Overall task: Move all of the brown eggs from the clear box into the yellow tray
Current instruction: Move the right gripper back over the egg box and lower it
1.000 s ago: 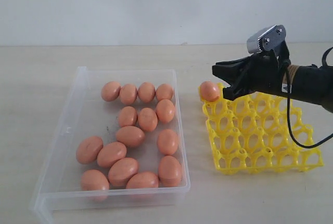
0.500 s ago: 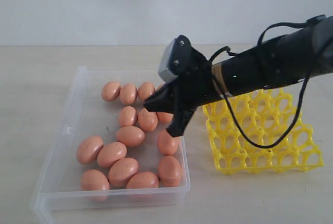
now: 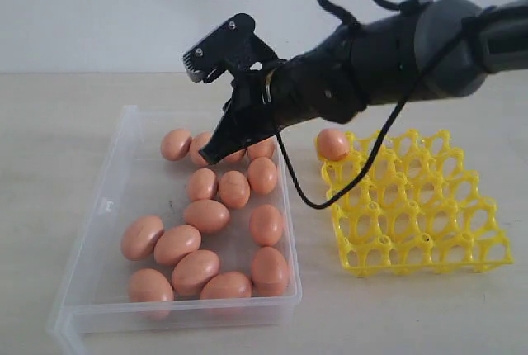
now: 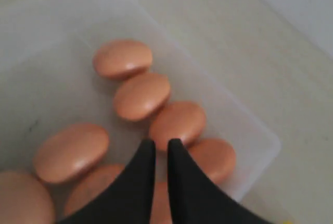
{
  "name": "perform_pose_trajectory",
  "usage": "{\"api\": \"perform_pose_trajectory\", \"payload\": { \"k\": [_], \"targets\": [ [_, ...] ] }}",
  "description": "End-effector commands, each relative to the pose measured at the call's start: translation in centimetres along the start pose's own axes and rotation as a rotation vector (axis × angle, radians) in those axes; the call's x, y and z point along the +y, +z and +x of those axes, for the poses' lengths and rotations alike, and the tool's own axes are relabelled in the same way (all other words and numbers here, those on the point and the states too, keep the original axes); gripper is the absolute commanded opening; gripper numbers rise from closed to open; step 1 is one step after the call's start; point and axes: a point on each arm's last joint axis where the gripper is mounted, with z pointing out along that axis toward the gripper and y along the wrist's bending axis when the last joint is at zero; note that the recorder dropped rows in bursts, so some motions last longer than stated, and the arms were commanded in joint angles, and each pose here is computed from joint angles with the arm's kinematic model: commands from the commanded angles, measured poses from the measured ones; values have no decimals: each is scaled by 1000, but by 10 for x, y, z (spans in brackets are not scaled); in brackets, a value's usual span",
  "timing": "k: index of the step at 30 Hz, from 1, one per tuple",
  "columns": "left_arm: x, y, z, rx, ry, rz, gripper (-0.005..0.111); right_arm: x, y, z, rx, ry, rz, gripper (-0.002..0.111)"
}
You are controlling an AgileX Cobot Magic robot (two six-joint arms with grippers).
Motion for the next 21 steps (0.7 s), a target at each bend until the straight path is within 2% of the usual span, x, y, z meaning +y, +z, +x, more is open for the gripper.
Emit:
{"api": "perform_pose_trajectory", "payload": {
  "k": [1, 3, 4, 9, 16, 21],
  "targets": [
    [-1, 0, 1, 1, -1, 8, 4, -4, -13, -10, 200, 19, -63, 37],
    [-1, 0, 1, 1, -1, 8, 4, -2, -16, -18, 187, 58, -131, 48],
    [-1, 0, 1, 1, -1, 8, 4, 1, -17, -22, 177, 101, -166, 49],
    [-1, 0, 1, 1, -1, 8, 4, -2, -7, -24, 218, 284, -210, 44],
    [-1, 0, 1, 1, -1, 8, 4, -1, 22, -9, 376, 392, -223, 45],
    [-1, 0, 1, 1, -1, 8, 4, -4, 21, -19, 363, 445, -214, 45]
  ]
}}
